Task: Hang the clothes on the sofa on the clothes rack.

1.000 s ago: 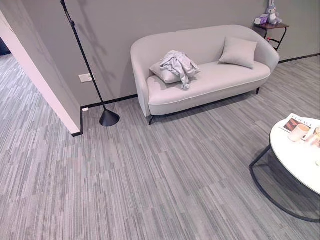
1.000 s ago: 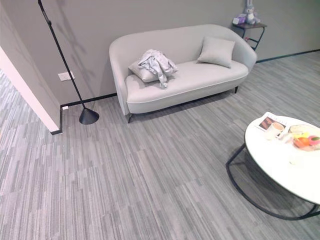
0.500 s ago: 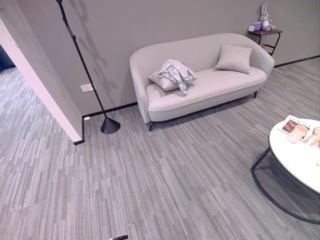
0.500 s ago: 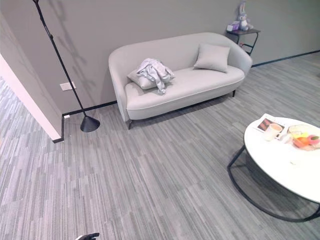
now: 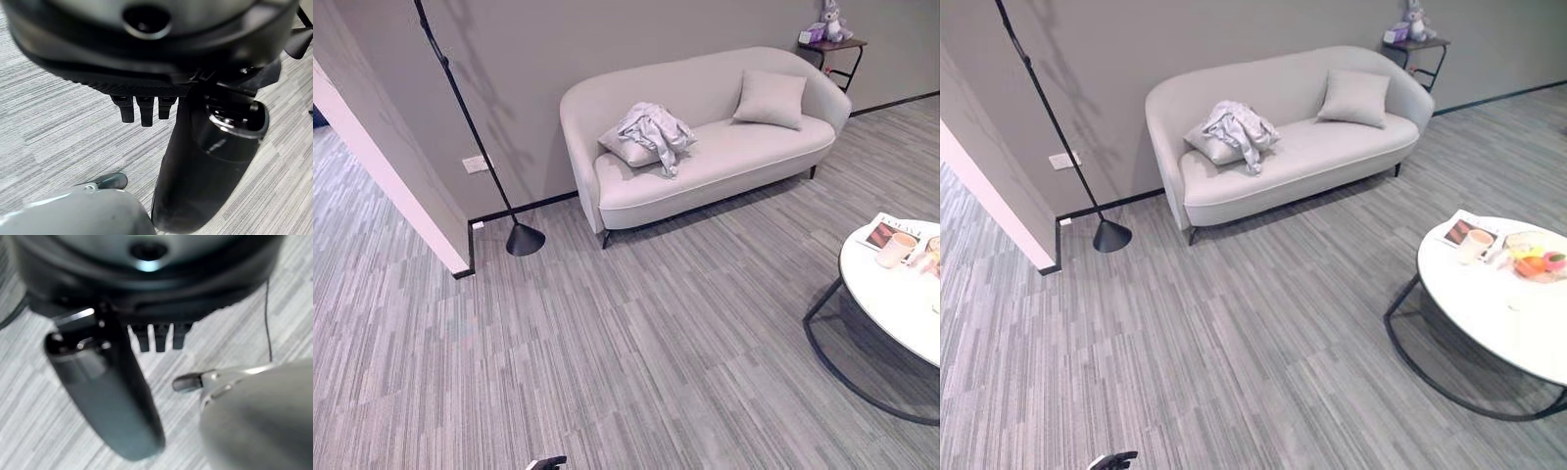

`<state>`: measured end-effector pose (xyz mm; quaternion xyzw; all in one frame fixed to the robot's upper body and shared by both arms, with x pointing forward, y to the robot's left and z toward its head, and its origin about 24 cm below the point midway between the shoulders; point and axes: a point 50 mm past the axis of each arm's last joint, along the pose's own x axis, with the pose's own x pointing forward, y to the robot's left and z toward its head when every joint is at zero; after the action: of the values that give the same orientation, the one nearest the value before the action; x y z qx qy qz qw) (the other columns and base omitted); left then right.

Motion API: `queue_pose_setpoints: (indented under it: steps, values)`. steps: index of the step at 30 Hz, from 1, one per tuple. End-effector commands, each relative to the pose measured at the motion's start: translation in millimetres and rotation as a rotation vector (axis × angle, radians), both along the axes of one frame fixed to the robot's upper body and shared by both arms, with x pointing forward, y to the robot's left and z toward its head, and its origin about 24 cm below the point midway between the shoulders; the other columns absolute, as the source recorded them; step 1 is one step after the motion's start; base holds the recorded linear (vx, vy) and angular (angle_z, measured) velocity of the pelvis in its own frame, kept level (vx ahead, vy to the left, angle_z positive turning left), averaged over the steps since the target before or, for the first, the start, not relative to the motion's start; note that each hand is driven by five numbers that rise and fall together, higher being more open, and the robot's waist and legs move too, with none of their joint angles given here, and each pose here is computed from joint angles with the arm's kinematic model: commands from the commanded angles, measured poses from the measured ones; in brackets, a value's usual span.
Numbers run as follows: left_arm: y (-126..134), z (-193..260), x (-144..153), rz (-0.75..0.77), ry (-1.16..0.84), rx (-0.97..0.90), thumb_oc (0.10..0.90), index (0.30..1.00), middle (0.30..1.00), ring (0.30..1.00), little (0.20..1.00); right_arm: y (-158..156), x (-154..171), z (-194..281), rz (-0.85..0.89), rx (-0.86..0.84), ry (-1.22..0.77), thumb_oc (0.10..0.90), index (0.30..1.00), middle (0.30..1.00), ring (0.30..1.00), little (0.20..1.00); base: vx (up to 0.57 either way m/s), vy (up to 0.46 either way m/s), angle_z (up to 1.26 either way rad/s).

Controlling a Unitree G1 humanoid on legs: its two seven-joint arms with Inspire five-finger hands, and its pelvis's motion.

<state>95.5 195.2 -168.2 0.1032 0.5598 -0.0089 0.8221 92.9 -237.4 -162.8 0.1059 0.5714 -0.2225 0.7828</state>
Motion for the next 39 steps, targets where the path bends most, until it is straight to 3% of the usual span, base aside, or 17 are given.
queue_pose_setpoints:
  steps: [1, 10, 17, 27, 32, 34, 35, 36, 37, 39]
  values:
    - [-9, -4, -12, -0.032, 0.045, -0.008, 0.8, 0.9, 0.9, 0.9, 0.9, 14, 11, -1, 0.014, 0.047, -0.031, 0.8, 0.9, 0.9, 0.9, 0.9, 0.05, 0.083, -0.17]
    - [1, -2, -9, -0.084, 0.054, 0.029, 0.8, 0.9, 0.9, 0.9, 0.9, 12, 7, -1, -0.12, 0.074, -0.035, 0.8, 0.9, 0.9, 0.9, 0.9, 0.23, -0.184, -0.14]
    - [5, 0, 0, -0.184, 0.028, 0.088, 0.8, 0.9, 0.9, 0.9, 0.9, 11, -1, -3, -0.13, 0.068, -0.015, 0.8, 0.9, 0.9, 0.9, 0.9, 0.42, -0.324, 0.1]
    - [-14, 13, 42, -0.253, -0.171, 0.066, 0.8, 0.9, 0.9, 0.9, 0.9, -10, 23, 9, 0.214, -0.128, -0.007, 0.8, 0.9, 0.9, 0.9, 0.9, 0.26, -0.382, 0.06]
    - [-2, 12, 39, -0.026, -0.154, 0.039, 0.8, 0.9, 0.9, 0.9, 0.9, -7, 36, 11, 0.31, -0.145, -0.027, 0.8, 0.9, 0.9, 0.9, 0.9, 0.26, -0.113, 0.07]
    - [10, 7, 23, 0.154, -0.101, 0.024, 0.8, 0.9, 0.9, 0.9, 0.9, 12, 43, 10, 0.418, -0.125, -0.056, 0.8, 0.9, 0.9, 0.9, 0.9, 0.28, -0.061, 0.18]
    - [10, 7, 23, 0.155, -0.101, 0.024, 0.8, 0.9, 0.9, 0.9, 0.9, 12, 43, 10, 0.418, -0.125, -0.056, 0.8, 0.9, 0.9, 0.9, 0.9, 0.3, -0.032, 0.36]
    - [15, 6, 14, 0.271, -0.082, 0.005, 0.8, 0.9, 0.9, 0.9, 0.9, 29, 43, 6, 0.439, -0.079, -0.075, 0.8, 0.9, 0.9, 0.9, 0.9, 0.2, -0.016, 0.15]
    - [15, 6, 14, 0.271, -0.082, 0.005, 0.8, 0.9, 0.9, 0.9, 0.9, 29, 43, 6, 0.439, -0.079, -0.075, 0.8, 0.9, 0.9, 0.9, 0.9, 0.43, 0.003, -0.31]
    - [25, 4, 1, 0.426, -0.061, -0.005, 0.8, 0.9, 0.9, 0.9, 0.9, 52, 36, 1, 0.471, -0.008, -0.084, 0.8, 0.9, 0.9, 0.9, 0.9, 0.41, 0.058, -0.56]
